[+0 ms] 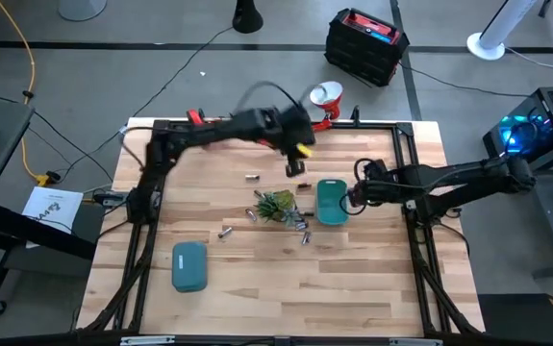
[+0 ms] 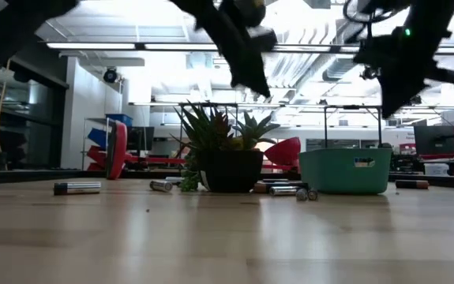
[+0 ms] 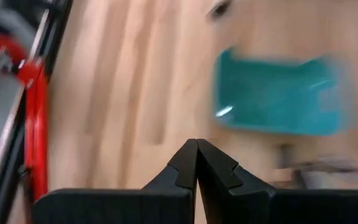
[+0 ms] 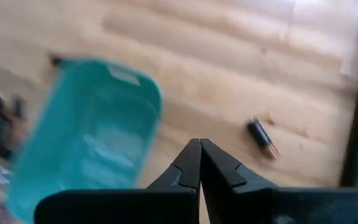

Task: Sort batteries
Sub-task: Put the black battery into the green bin

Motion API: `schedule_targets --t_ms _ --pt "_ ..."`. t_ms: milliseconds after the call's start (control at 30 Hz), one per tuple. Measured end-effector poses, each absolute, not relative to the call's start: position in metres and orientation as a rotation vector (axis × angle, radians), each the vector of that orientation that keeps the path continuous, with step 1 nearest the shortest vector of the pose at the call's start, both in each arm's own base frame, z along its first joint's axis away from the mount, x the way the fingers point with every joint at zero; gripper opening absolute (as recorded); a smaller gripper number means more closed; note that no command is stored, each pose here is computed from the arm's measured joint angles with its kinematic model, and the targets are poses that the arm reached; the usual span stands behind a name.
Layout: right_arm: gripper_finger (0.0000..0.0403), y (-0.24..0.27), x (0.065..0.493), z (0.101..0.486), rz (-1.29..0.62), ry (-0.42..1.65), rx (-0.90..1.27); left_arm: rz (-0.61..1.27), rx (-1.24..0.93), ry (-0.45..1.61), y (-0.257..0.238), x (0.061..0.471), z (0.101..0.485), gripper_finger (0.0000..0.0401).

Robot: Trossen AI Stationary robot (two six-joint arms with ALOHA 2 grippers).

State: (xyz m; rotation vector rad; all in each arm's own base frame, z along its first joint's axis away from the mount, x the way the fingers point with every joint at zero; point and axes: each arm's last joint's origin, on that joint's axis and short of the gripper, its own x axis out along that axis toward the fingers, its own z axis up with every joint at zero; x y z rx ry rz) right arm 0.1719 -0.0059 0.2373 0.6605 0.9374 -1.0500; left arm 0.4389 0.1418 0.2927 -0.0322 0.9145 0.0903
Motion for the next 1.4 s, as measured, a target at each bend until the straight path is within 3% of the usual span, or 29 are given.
schedule_targets --t_ms 200,300,467,633,767,1000,1400 --pt "0.0003 -0.032 0.160 0.212 -1.031 1.148 0.671 -0.058 -0.101 0.732 0.124 0.393 0.353 0.0000" --pt "0.0024 -0.043 0.158 0.205 -0.961 1.189 0.673 -0.071 -0.101 0.661 0.107 0.366 0.375 0.0000" --pt "0.0103 -0.062 0.158 0.201 -0.839 1.198 0.659 -0.122 -0.152 0.515 0.073 0.322 0.384 0.0000" --pt "0.0193 -0.078 0.145 0.188 -0.899 1.244 0.667 -0.125 -0.245 0.344 0.046 0.273 0.374 0.0000" --pt "0.0231 -0.086 0.138 0.171 -0.852 1.249 0.732 -0.057 -0.333 0.174 0.033 0.242 0.359 0.0000" --pt "0.0228 -0.098 0.142 0.157 -0.864 1.249 0.749 0.040 -0.419 0.005 0.023 0.209 0.342 0.0000" --pt "0.0159 -0.096 0.152 0.124 -0.886 1.490 0.749 0.014 -0.405 -0.087 0.018 0.205 0.346 0.0000"
